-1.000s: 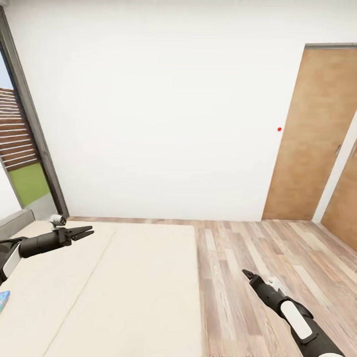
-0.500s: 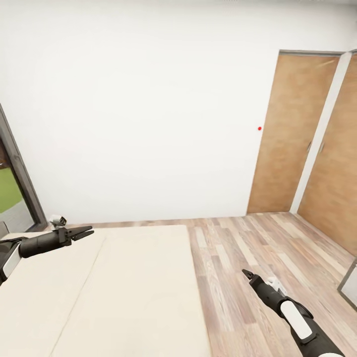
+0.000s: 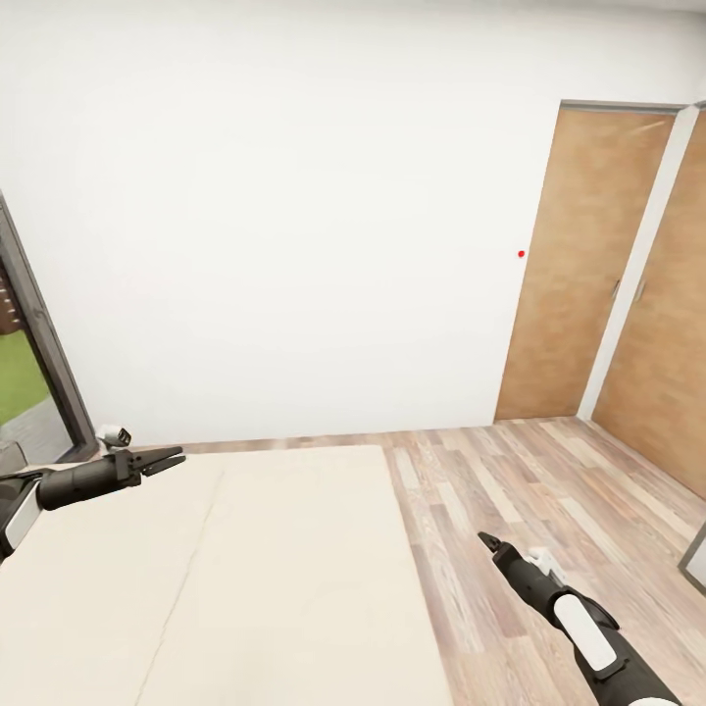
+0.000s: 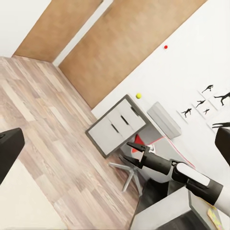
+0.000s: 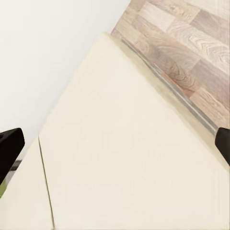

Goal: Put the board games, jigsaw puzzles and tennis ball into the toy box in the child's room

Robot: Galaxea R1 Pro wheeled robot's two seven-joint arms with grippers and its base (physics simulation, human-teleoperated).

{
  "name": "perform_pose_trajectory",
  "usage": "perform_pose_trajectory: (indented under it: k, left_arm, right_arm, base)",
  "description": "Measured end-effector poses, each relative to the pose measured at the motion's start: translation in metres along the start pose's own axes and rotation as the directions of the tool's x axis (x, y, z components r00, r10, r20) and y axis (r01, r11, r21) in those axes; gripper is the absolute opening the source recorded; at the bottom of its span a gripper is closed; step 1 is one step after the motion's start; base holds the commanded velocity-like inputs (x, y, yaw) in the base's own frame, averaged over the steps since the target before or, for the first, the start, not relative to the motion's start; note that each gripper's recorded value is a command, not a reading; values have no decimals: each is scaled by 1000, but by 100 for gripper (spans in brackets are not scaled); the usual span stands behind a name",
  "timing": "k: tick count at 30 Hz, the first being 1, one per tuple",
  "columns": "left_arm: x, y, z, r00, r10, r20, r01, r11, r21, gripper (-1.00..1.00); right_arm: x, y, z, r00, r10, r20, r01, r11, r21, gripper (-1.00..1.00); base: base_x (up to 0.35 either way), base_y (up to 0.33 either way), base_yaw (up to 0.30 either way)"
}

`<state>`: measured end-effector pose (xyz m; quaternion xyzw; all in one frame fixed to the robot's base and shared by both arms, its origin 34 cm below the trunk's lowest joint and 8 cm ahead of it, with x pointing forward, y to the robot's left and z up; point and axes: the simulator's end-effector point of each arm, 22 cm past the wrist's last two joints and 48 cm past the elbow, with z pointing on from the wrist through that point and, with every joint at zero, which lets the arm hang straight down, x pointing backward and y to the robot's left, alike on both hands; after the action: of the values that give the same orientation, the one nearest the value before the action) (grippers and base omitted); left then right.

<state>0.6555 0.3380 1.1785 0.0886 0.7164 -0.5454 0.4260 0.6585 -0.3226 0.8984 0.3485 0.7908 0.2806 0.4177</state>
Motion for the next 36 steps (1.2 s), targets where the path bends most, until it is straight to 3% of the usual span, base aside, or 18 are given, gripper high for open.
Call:
perform_pose_trajectory:
  k: [17, 36]
  left_arm:
    - [0, 0, 0, 1000, 0, 0, 0, 1000, -1, 100]
    - [0, 0, 1, 1000, 0, 0, 0, 1000, 1, 100]
  right_arm:
    - [2, 1, 1, 1000, -5, -5, 5, 1000, 0, 100]
    - [-2, 0, 1, 1000, -11, 18, 11, 1000, 4, 100]
  base:
    - [0, 222, 174]
    - [0, 221, 12]
